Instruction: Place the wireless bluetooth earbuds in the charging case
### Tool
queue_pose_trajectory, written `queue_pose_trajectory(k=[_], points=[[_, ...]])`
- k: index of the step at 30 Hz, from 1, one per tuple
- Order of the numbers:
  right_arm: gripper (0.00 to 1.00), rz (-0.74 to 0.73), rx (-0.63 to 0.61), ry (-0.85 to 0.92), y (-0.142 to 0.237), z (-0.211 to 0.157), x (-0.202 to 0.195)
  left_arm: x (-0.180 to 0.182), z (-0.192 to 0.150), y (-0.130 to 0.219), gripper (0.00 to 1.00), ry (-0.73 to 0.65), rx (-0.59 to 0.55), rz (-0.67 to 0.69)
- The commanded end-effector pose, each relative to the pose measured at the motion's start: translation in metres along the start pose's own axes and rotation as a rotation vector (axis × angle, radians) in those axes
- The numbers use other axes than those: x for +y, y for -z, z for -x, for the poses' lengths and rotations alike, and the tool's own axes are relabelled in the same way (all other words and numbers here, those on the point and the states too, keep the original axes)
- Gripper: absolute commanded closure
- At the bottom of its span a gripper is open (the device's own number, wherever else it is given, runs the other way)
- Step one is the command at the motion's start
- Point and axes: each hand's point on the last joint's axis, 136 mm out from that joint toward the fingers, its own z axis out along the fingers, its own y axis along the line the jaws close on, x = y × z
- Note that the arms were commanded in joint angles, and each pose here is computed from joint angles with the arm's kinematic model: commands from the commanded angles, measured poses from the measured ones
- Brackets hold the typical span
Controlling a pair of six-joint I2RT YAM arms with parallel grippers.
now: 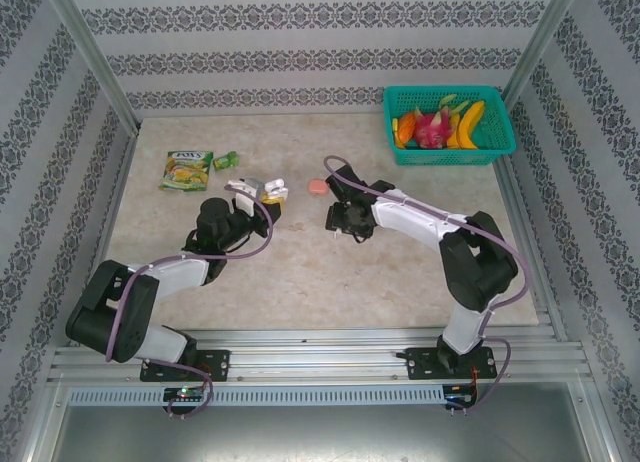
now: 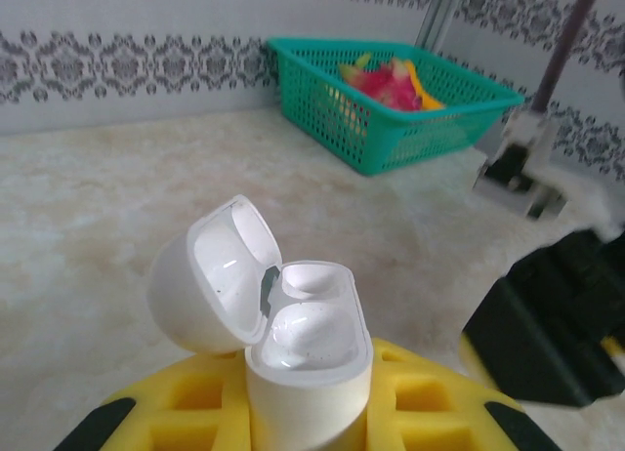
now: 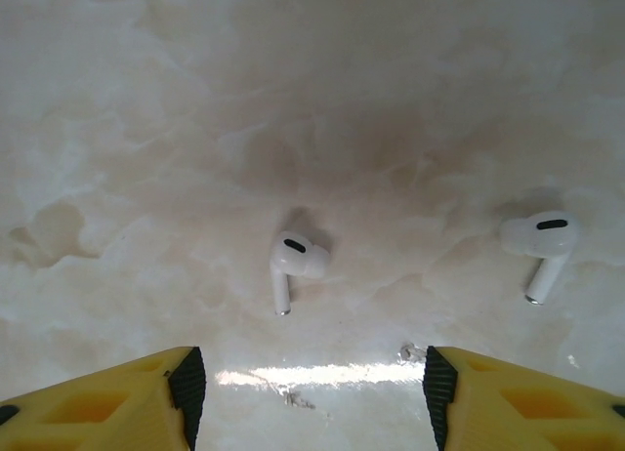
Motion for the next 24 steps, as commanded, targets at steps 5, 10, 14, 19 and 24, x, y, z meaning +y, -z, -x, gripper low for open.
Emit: queue_pose_trajectory(k=[5, 10, 14, 19, 24], points=[[0.41, -0.094, -0.026, -0.058, -0.016, 0.007, 0.009, -0.022, 0.05, 0.006, 1.0, -0.071, -0.229, -0.099], [0.42, -0.121, -0.017, -0.055, -0.029, 0.009, 0.009, -0.025, 0.052, 0.009, 1.0, -0.069, -0.246, -0.108], [0.44, -0.135, -0.001, -0.061, -0.038, 0.008, 0.007, -0.028, 0.054, 0.01, 1.0, -0.071, -0.249, -0.12], [0.48, -0.147, 0.018, -0.072, -0.049, 0.006, 0.005, -0.031, 0.054, 0.01, 1.0, -0.067, -0.248, -0.137], [0.51, -0.154, 0.021, -0.08, -0.055, 0.005, 0.002, -0.032, 0.056, 0.011, 1.0, -0.068, -0.249, -0.141]])
